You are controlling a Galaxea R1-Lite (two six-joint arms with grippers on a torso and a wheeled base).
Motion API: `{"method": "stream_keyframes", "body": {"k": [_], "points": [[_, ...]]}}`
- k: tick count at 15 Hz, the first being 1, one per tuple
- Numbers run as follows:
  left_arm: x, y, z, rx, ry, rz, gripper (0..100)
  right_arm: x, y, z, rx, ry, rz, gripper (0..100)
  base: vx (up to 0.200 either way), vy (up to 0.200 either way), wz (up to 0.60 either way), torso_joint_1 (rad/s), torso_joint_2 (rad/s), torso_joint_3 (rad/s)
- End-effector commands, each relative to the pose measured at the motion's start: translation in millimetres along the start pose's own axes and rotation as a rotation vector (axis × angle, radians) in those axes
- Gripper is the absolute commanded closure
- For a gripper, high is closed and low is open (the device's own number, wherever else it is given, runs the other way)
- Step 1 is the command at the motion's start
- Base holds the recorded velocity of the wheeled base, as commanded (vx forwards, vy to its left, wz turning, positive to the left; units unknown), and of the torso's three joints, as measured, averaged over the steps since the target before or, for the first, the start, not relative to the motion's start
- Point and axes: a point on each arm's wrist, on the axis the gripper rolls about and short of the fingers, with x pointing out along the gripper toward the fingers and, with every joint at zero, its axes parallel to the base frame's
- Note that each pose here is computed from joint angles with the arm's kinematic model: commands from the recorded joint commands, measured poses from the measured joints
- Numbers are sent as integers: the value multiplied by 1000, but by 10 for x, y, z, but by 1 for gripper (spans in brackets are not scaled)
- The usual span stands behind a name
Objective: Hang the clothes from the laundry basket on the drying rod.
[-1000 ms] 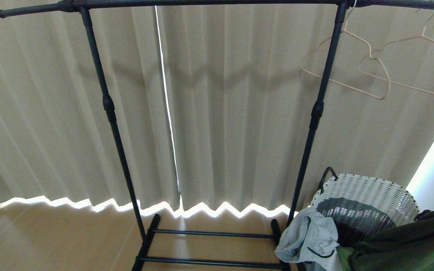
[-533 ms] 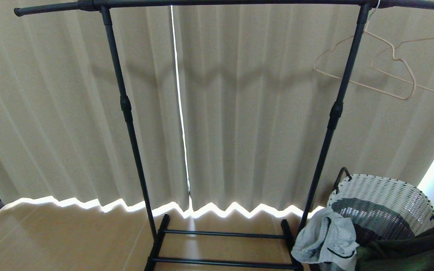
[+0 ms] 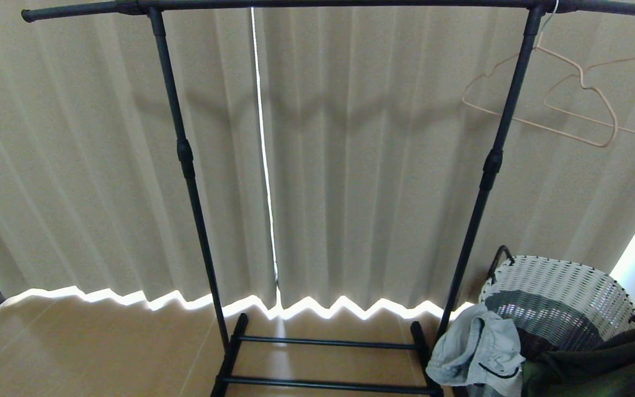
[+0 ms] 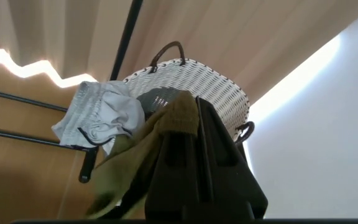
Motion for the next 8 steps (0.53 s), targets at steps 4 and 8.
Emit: {"method": "stream_keyframes", "body": {"k": [4, 8], "points": [[-2, -28, 2, 8, -4, -125, 0, -3, 43, -95, -3, 27, 24, 100, 0, 0, 0, 0, 0, 0], [-40, -44, 121, -4, -51, -239, 0, -19, 71, -41, -15, -37, 120, 100, 0, 0, 0, 0, 0, 0]]}}
